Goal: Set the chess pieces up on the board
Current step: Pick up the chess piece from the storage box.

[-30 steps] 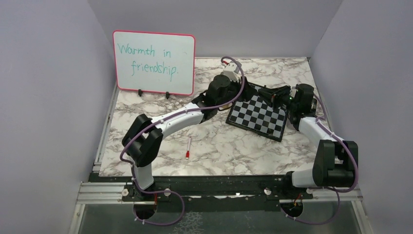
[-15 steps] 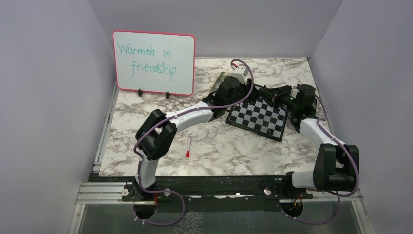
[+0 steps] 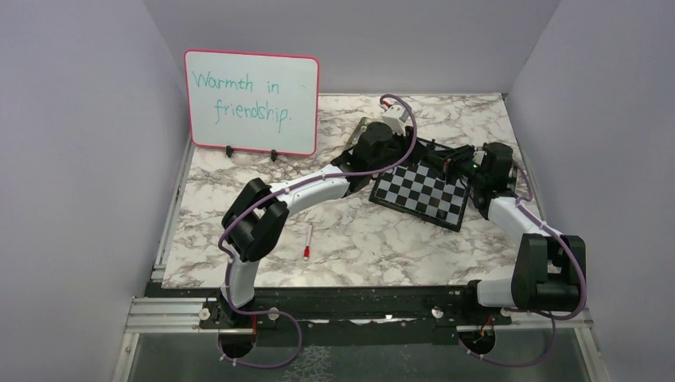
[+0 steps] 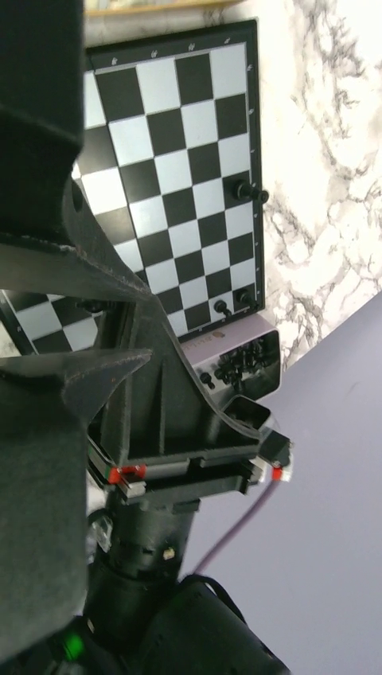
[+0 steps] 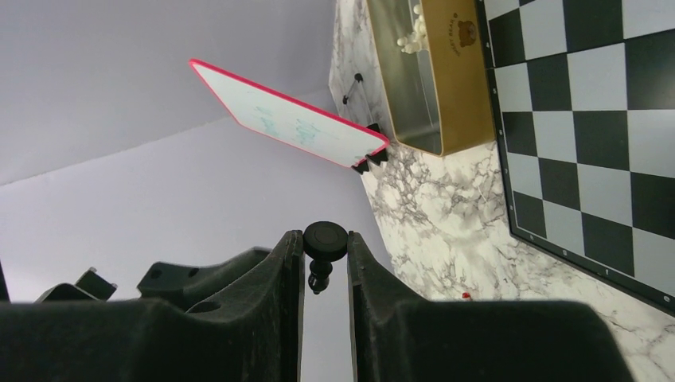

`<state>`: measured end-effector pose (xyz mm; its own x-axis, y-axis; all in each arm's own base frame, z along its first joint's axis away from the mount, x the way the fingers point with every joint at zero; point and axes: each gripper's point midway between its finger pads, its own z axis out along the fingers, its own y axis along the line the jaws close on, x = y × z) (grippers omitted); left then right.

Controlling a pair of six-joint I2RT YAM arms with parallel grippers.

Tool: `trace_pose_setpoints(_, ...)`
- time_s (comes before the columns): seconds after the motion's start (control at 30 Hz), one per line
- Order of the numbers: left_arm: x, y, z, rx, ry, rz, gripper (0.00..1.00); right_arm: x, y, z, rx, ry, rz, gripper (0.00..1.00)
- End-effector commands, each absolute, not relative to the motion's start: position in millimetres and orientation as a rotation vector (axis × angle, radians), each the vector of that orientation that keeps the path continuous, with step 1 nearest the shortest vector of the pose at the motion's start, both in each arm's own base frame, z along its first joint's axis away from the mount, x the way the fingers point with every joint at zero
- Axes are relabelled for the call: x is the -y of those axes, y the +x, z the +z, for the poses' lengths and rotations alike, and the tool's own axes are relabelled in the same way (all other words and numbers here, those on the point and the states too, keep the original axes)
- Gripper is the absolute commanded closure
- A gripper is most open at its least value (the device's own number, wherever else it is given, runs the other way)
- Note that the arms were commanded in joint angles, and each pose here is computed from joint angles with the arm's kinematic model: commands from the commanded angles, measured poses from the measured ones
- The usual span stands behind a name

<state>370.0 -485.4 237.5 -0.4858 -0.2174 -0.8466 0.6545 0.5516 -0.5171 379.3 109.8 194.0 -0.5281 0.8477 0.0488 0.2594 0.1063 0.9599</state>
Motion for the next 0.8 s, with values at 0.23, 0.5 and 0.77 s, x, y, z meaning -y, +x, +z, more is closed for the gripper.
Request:
trace_pose_setpoints(0.23,485.5,370.2,222.7,-1.795,0.41,-1.045,0.5,-111.8,381.6,199.2,-1.854,1.041,1.444,0.78)
trace_pose_setpoints(0.5,486.9,370.5,213.8,-1.81,0.418,-1.04,0.51,-111.4,384.3,204.1,-1.838,1.042,1.453,0.78)
trace_pose_setpoints(0.77,489.7,363.3,208.2,-1.818,0.461,-1.067,0.52,-111.2,386.0,205.2,-1.839,1.038,1.448,0.78)
